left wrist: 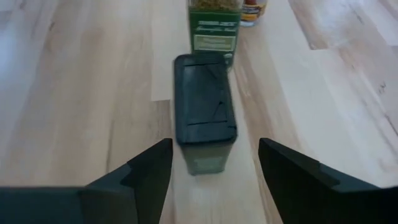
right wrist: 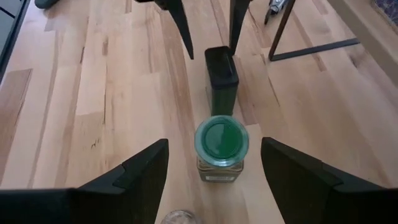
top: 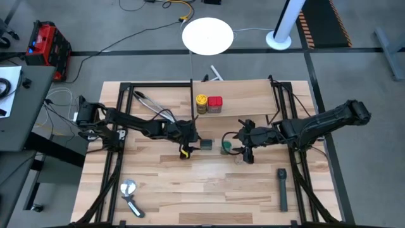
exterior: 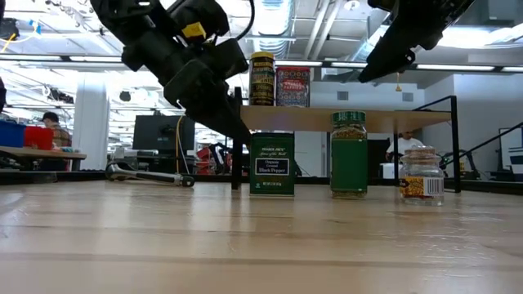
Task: Shelf spices
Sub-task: Put the black seasoning can on the shelf
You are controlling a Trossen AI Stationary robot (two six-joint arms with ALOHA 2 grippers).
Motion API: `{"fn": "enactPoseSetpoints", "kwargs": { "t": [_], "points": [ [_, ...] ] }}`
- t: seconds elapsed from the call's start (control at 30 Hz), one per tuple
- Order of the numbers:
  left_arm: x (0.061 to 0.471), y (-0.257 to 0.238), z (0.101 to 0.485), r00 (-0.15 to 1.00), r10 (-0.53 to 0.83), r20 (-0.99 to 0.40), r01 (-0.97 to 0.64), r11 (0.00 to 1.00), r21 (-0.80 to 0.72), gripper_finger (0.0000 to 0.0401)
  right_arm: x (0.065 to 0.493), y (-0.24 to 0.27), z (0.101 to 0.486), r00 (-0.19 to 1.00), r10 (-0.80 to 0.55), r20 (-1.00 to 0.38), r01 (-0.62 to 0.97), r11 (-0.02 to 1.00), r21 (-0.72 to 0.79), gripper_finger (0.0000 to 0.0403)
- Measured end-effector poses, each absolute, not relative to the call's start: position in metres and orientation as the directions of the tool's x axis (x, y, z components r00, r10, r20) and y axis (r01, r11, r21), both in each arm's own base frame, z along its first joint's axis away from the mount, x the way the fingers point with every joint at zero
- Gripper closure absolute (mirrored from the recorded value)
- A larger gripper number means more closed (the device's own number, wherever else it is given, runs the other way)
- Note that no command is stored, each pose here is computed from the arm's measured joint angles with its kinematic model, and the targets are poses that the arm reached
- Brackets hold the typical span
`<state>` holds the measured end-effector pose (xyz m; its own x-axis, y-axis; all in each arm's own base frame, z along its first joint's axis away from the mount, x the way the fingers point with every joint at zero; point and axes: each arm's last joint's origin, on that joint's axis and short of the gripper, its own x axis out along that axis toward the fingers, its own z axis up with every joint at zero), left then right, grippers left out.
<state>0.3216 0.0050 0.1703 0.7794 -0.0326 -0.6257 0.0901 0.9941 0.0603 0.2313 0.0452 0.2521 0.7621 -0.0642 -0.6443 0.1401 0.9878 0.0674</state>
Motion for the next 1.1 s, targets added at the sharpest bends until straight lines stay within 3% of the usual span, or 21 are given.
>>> {"fn": "enactPoseSetpoints", "kwargs": {
  "t": [0.7, 1.1],
  "points": [
    [0.3279, 0.0055, 0.1798, 0.846, -0.019, -0.533, 0.060, 0.996, 0.059, 0.0173, 0.2381, 0.0470, 0.2426, 0.738, -0.069, -0.671, 0.176, 0.980, 0.094, 0.0143],
    [0.3297, 0.0061, 0.1716, 0.833, 0.000, -0.554, 0.021, 0.999, 0.031, 0.0173, 0.2380, 0.0469, 0.2427, 0.738, -0.069, -0.671, 0.170, 0.982, 0.086, 0.0143]
  ]
}}
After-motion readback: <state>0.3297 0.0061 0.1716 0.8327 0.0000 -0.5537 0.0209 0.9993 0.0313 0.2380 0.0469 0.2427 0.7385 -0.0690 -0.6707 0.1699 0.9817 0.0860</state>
